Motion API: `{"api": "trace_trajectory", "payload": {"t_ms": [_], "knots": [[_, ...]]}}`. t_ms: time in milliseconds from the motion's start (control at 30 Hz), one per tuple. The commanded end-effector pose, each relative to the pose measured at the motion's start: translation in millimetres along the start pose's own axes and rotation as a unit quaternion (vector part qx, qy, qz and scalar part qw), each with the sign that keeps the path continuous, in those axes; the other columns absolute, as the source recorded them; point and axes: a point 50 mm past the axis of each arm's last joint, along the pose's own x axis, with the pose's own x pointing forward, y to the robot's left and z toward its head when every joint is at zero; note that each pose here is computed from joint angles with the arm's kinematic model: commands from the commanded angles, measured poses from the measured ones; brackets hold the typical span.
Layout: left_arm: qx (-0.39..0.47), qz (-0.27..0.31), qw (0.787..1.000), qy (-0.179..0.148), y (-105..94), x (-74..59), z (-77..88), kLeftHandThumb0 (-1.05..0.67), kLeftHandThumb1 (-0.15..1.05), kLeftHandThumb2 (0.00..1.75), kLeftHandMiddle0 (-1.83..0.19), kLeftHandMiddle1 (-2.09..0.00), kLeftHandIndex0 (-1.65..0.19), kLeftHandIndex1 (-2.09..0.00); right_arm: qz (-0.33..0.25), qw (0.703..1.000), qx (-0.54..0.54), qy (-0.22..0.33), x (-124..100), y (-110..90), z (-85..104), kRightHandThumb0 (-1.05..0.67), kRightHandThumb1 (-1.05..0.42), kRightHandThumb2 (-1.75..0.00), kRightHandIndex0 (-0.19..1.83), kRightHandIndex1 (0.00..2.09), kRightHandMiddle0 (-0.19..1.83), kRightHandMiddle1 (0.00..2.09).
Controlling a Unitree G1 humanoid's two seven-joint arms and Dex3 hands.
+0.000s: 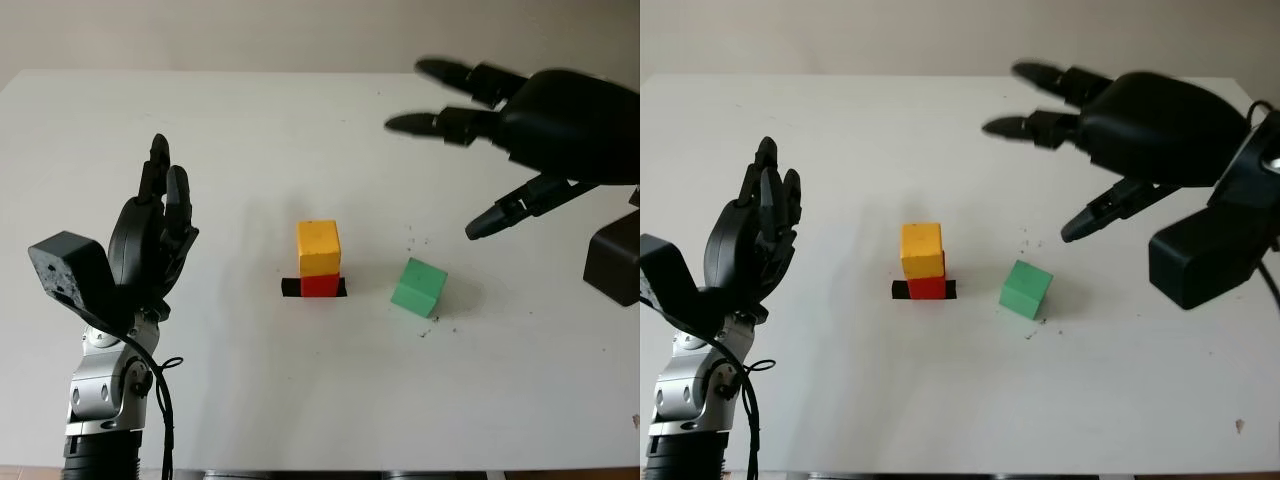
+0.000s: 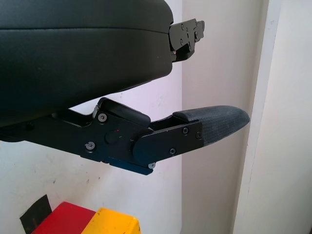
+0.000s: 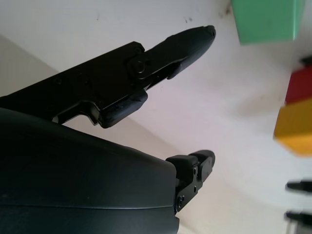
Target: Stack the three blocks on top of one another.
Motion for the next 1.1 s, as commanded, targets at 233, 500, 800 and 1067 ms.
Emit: {"api": "trace_trajectory", "payload": {"t_ms": [233,500,800,1067], "knots": [[0.003,0.000,1.000,-0.008,-0.1,-0.8,3.7,-0.75,1.05,0.66,0.19,0.00,0.19,0.00,0.063,0.995,-0.060,-0.041,13,13,8.8,-0.68,-0.83,-0.05,0.01,0.05,0.42,0.14],[0.001,0.002,1.000,-0.006,0.3,-1.3,2.4,-0.75,1.05,0.65,0.19,0.00,0.19,0.00,0.086,0.995,-0.006,-0.053,24,33,15.7,-0.63,-0.86,-0.06,-0.05,0.03,0.39,0.10],[-0.003,0.005,1.000,-0.007,0.6,-1.6,3.1,-0.74,1.05,0.65,0.19,0.00,0.19,0.00,0.095,0.993,0.027,-0.059,25,44,19.8,-0.61,-0.88,-0.06,-0.07,0.05,0.42,0.11],[0.002,0.005,1.000,-0.007,0.7,-2.2,3.2,-0.75,1.05,0.65,0.19,0.00,0.19,0.00,0.097,0.991,0.060,-0.066,24,56,27.0,-0.62,-0.84,-0.05,-0.03,0.06,0.49,0.14]]}}
